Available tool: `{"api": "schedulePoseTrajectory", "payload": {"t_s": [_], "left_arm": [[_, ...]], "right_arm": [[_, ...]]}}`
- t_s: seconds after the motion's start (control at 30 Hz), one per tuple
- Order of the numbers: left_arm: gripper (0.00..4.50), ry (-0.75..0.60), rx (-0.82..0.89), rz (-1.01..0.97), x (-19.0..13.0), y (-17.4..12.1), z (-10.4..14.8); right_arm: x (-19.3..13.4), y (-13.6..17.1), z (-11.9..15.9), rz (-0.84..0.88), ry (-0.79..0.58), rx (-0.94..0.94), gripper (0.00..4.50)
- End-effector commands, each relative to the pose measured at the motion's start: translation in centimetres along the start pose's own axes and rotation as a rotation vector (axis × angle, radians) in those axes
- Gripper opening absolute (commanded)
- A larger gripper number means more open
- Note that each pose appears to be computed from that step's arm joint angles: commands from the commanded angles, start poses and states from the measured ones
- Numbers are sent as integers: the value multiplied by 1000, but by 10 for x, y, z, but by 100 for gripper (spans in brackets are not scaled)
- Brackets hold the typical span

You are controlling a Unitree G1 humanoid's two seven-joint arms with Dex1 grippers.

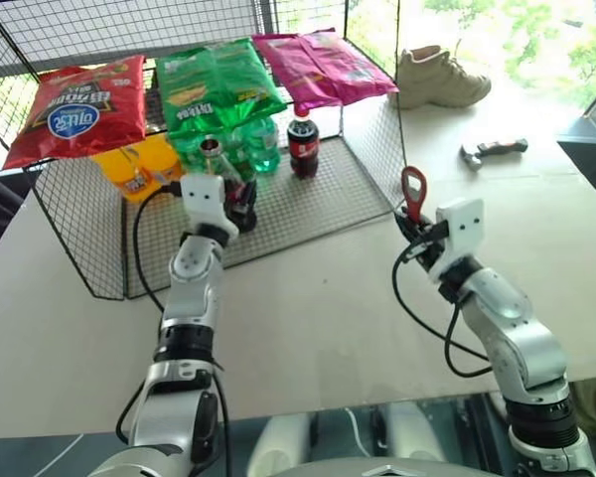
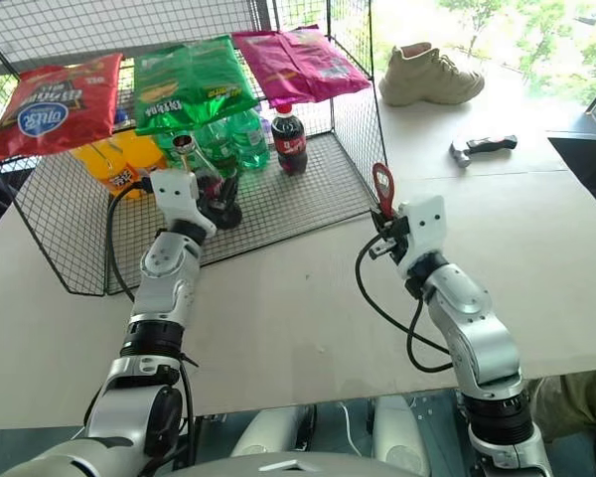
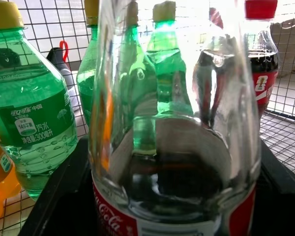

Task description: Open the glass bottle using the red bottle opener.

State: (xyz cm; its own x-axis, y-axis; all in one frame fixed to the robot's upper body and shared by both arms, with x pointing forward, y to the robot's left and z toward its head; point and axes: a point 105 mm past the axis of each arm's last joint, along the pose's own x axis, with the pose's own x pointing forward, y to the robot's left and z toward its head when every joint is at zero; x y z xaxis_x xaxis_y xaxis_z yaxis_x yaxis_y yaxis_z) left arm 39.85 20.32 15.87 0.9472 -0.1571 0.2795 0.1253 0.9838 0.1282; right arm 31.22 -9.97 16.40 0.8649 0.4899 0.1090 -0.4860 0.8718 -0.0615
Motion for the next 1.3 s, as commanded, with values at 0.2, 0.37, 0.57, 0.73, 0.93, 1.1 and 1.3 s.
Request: {"api": "schedulePoseTrajectory", "payload": {"t_s": [0.2, 0.37, 0.57, 0.73, 0.93, 1.1, 1.3], "left_arm": [[278, -109, -18, -176, -1, -25, 34], [278, -110, -58, -537, -18, -89, 46], [278, -73, -135, -755, -38, -126, 42], [278, -41, -119, -814, -49, -139, 28], [278, -46, -116, -821, -54, -140, 25], [443, -115, -109, -771, -48, -134, 39], [443, -185, -158, -758, -44, -132, 59]], "right_arm": [[-3, -3, 16, -1, -59, -40, 0], [-1, -18, 21, -46, -71, -61, 0], [2, -20, 24, -49, -82, -71, 0], [1, -18, 25, -48, -86, -75, 0], [2, -19, 26, -52, -87, -79, 0], [3, -18, 25, -43, -86, -80, 0], [6, -18, 24, -34, -88, -78, 0]]}}
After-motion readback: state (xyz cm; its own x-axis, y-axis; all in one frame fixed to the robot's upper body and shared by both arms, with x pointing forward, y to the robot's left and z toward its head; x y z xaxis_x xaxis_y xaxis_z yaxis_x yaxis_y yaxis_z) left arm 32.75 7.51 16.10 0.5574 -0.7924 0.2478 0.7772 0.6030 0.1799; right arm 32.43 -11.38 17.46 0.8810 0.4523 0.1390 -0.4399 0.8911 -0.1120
